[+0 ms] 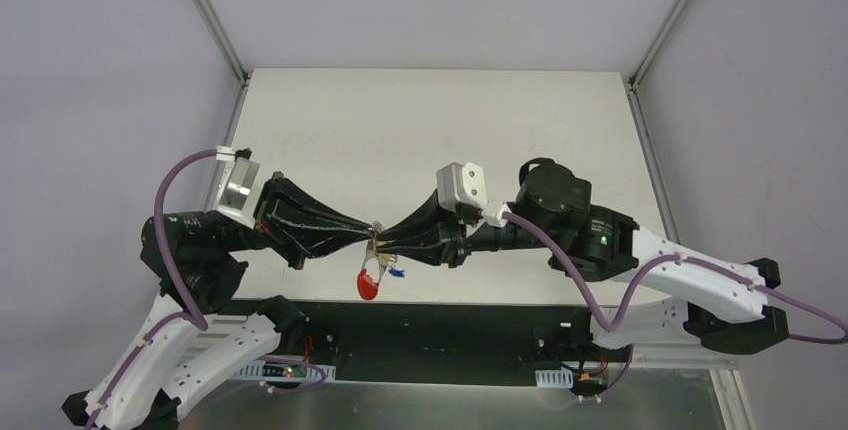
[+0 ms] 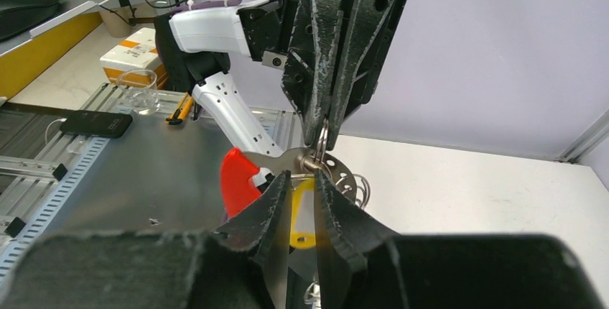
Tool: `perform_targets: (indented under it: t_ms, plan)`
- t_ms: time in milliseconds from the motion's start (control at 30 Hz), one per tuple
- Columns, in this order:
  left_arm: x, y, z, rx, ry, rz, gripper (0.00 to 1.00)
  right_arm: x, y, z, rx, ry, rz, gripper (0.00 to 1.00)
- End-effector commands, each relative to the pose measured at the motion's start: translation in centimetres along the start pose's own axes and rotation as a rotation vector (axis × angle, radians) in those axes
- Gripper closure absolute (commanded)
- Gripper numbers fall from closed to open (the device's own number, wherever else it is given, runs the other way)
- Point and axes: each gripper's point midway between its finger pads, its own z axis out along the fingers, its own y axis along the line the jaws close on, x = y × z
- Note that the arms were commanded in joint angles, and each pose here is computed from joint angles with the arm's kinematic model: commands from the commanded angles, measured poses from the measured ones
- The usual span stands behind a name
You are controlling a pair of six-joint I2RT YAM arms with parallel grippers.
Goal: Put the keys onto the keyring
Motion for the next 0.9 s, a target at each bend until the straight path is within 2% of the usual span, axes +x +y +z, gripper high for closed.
perform_targets:
  t_ms: [0,200,533,733,867]
  plan:
    - [-1.8,-1.1,0.0,0.029,-0.074,0.051,1.0,-3.1,-0.9,0.0,0.055,-0.1,-0.061,0.81]
    - [-1.7,-1.2,-0.1,0.035,-0.08,0.053,1.0,-4.6,-1.3,-0.3,0.094,-0.17,-0.068,0.81]
    - [-1.6,-1.3,-0.3,0.025,-0.079,0.064,1.0,-4.7,-1.2,-0.2,0.09,-0.164,-0.051,0.84]
    - [-1.6,-1.3,-0.4,0.023,-0.076,0.067,1.0,-4.7,-1.1,-0.4,0.091,-0.162,-0.041,1.0]
    - [-1.6,-1.2,-0.3,0.021,-0.077,0.066,1.0,-4.4,-0.9,-0.1,0.075,-0.125,-0.019,1.0]
